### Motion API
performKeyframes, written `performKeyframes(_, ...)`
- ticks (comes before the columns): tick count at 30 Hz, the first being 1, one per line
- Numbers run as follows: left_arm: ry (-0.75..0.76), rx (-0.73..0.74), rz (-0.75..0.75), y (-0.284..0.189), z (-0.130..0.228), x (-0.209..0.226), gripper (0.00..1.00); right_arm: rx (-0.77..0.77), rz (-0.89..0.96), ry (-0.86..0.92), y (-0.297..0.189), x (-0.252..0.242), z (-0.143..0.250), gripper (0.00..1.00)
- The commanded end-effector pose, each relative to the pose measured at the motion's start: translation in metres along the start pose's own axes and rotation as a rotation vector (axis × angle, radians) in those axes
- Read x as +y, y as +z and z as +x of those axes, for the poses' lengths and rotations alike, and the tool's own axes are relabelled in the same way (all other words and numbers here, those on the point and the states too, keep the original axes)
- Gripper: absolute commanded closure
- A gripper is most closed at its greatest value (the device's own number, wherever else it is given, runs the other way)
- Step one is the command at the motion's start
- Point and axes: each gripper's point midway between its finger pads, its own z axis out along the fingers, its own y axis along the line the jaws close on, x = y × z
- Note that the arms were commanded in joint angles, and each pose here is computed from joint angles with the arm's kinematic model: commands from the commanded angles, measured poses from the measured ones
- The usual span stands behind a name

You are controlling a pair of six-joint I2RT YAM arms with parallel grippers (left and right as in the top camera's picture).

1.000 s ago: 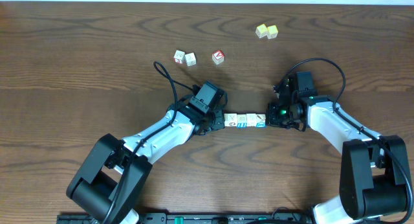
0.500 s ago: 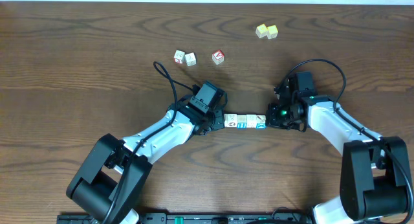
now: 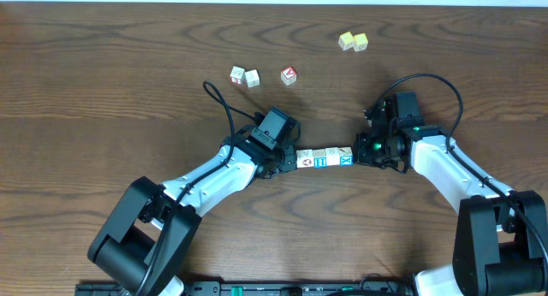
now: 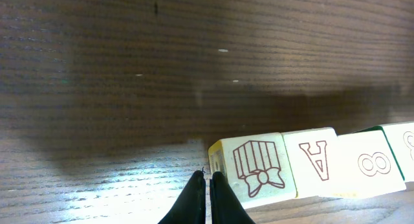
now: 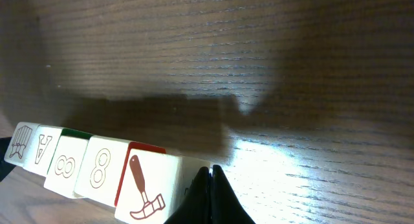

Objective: Lift 5 blocks

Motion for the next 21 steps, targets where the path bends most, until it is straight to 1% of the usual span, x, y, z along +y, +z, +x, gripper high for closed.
performKeyframes(1,0.039,0.035,0.113,-0.009,0.009,-0.026,0.93,0.027,-0.17,-0.044,-0.007,0.045,0.004,0.99)
performKeyframes(9,0.062,0.002,0.142,-0.024,0.003,-0.034,0.93,0.03,-0.171,-0.048,-0.007,0.047,0.005,0.99)
performKeyframes(21,0.061,0.004,0.14,-0.024,0.004,-0.033,0.93,0.028,-0.172,-0.042,-0.007,0.048,0.004,0.99)
